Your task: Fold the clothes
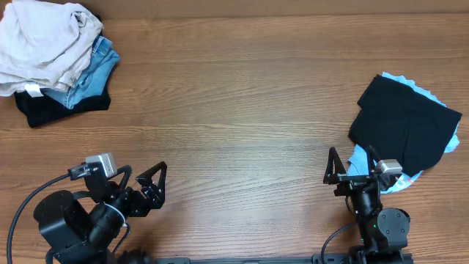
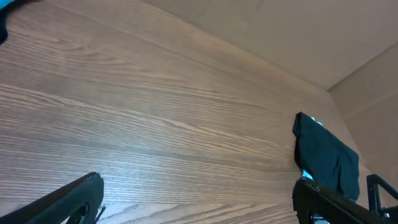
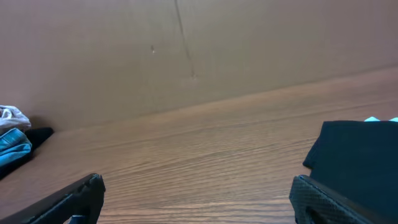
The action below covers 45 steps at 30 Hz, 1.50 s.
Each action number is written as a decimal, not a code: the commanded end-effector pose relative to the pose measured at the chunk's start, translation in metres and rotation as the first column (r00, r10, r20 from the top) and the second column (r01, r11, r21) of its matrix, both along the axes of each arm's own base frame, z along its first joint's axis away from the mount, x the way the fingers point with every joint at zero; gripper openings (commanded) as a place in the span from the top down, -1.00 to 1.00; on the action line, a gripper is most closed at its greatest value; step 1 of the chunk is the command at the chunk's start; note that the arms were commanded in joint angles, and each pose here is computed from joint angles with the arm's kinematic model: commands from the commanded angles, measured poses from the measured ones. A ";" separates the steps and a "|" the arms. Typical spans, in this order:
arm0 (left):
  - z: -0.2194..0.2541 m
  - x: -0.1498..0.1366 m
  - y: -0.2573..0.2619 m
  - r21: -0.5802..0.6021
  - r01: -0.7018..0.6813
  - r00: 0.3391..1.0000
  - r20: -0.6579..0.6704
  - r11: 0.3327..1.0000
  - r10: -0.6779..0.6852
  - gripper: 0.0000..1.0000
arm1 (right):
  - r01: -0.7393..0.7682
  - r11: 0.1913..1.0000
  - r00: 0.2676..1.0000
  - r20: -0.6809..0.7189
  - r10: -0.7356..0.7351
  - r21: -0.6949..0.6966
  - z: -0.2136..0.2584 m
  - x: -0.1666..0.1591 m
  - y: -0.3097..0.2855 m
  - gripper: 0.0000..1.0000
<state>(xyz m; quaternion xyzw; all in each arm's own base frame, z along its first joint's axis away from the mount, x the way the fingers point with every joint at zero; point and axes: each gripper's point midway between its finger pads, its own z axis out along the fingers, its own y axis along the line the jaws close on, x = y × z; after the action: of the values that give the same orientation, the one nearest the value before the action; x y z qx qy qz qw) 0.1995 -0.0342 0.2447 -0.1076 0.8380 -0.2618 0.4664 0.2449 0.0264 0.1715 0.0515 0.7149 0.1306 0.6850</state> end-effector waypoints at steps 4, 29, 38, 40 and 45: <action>0.000 -0.001 0.001 0.004 -0.008 1.000 0.008 1.000 0.008 -1.00 | 0.015 1.000 1.000 0.004 -0.015 -0.007 -0.002 0.000 -0.003 -1.00; 0.022 -0.011 -0.036 0.426 0.143 0.867 0.381 0.893 -0.320 -1.00 | 0.015 1.000 1.000 0.004 -0.015 -0.007 -0.002 0.000 -0.003 -1.00; -0.026 0.009 -0.048 0.462 0.120 0.743 0.545 0.879 -0.388 -1.00 | 0.015 1.000 1.000 0.004 -0.015 -0.007 -0.002 0.000 -0.003 -1.00; -0.036 0.017 -0.045 0.436 0.098 0.748 0.561 0.895 -0.355 -1.00 | 0.015 1.000 1.000 0.004 -0.015 -0.007 -0.002 0.000 -0.003 -1.00; -0.065 0.042 0.000 0.192 -0.123 0.855 0.518 0.974 0.006 -1.00 | 0.015 1.000 1.000 0.004 -0.015 -0.007 -0.002 0.000 -0.003 -1.00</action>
<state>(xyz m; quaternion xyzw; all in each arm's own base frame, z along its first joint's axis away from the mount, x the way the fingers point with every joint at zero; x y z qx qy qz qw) 0.2321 -0.0589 0.1893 0.0955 0.6957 -0.1733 0.6906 0.2449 0.0263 0.1716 0.0503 0.7149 0.1290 0.6854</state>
